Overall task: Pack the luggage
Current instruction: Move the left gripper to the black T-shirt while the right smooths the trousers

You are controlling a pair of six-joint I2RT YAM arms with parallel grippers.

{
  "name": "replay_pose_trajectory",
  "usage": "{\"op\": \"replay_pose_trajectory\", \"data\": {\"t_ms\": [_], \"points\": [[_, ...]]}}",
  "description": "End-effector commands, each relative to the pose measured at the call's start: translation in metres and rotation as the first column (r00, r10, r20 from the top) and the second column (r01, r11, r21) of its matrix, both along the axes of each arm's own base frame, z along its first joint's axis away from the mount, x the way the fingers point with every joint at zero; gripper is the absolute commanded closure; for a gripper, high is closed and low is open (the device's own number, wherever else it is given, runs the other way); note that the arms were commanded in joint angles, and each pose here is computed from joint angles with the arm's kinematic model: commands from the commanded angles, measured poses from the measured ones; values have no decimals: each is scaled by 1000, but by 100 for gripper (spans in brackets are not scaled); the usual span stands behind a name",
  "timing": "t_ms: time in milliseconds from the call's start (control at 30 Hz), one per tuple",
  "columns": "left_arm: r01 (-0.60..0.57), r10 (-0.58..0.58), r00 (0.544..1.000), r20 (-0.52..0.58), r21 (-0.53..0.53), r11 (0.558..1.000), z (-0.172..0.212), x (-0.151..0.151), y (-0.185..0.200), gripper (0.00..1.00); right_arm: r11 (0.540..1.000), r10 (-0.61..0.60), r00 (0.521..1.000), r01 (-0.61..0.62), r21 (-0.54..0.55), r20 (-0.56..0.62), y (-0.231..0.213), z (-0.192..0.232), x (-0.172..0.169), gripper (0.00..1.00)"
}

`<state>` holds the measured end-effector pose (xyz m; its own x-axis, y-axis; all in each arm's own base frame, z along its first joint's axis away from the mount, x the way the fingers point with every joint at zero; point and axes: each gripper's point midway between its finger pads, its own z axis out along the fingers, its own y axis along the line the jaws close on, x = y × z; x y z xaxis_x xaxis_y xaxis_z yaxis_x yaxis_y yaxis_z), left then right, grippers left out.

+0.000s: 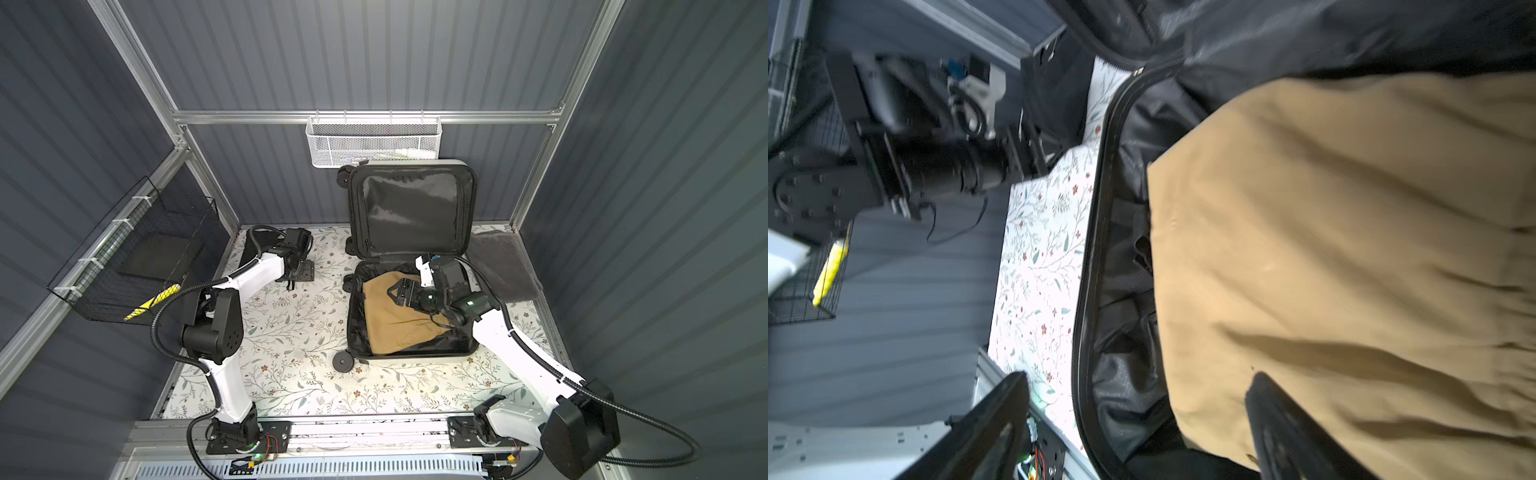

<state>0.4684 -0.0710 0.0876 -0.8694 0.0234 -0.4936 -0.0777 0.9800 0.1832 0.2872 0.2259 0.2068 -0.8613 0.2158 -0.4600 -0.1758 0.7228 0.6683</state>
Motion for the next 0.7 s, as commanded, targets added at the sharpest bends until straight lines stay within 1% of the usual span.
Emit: {"op": "replay_pose_trajectory", "data": {"t_ms": [0, 67, 267, 367, 400, 467, 667], "points": [[11, -10, 1000, -17, 74, 997, -5, 11, 10, 31, 1000, 15, 1000, -15, 23, 15, 12, -2, 0, 18], [17, -15, 999, -30, 85, 996, -12, 16, 10, 33, 999, 27, 1000, -27, 18, 0, 18, -6, -1, 18], [25, -20, 998, -54, 105, 994, -28, 34, 15, 33, 999, 53, 998, -53, -3, -17, 24, -10, -4, 18], [7, -1, 998, -64, 83, 997, -36, 39, 23, 33, 998, 59, 998, -59, -8, -12, 24, -9, -5, 18], [0, 5, 998, -66, 71, 997, -38, 41, 25, 34, 999, 33, 999, -33, -32, -1, 19, -11, -1, 19], [-4, 8, 997, -74, 52, 999, -44, 42, 28, 34, 999, 33, 999, -33, -38, 2, 18, -11, -1, 18], [10, -8, 996, -93, 24, 1000, -57, 43, 28, 37, 999, 32, 999, -31, -41, 6, 19, -11, 1, 18]]}}
